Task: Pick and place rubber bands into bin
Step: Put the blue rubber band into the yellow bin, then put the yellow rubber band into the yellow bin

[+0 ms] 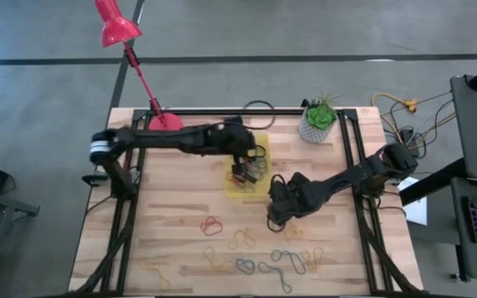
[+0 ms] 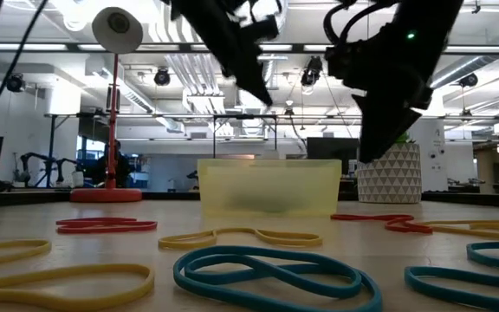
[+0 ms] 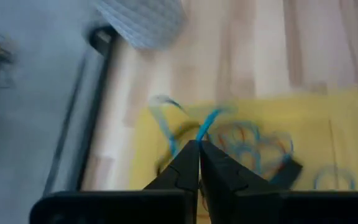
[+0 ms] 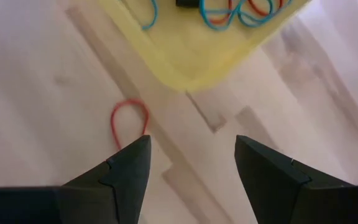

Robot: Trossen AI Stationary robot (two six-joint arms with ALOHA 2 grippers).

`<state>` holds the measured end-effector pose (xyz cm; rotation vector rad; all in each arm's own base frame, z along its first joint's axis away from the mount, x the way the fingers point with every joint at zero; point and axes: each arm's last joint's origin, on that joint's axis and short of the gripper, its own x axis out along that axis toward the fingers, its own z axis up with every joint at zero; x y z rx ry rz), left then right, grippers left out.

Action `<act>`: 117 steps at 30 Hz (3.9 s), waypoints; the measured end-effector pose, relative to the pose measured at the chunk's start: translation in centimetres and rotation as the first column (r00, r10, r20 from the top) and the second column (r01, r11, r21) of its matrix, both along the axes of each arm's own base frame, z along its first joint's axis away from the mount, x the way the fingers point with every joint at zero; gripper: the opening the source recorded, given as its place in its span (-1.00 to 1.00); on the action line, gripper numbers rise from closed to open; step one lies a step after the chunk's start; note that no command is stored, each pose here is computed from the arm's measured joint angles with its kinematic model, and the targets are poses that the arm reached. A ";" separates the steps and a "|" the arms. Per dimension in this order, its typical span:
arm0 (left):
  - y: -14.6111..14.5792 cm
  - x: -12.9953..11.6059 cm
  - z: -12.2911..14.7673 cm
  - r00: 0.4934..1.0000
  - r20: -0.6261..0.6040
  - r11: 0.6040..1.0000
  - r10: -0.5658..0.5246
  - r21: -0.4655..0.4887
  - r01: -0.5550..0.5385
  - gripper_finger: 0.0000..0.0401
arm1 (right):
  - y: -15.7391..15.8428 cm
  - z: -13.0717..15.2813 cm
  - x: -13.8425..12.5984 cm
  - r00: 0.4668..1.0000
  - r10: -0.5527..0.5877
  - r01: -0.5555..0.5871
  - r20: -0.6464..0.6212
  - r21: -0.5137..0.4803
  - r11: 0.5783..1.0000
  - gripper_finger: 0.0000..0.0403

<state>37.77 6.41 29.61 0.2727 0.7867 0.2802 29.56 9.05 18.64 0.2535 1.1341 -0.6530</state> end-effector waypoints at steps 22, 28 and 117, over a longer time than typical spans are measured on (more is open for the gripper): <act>-8.5 -9.5 -3.6 0.847 -0.343 0.851 -0.406 -0.479 0.214 -0.40 | 0.4 -2.1 -1.3 0.992 0.111 -0.111 -0.062 -0.008 0.994 0.09; -11.9 -14.4 -6.4 0.858 -0.372 0.825 -0.355 -0.557 0.100 -0.40 | -0.2 -2.0 -0.6 0.986 0.164 -0.164 -0.043 -0.016 0.986 0.09; -14.5 -16.5 -8.4 0.969 -0.234 0.871 -0.074 -0.488 -0.051 -0.40 | -12.7 5.9 4.6 0.909 -0.164 0.141 0.384 0.086 0.986 -0.90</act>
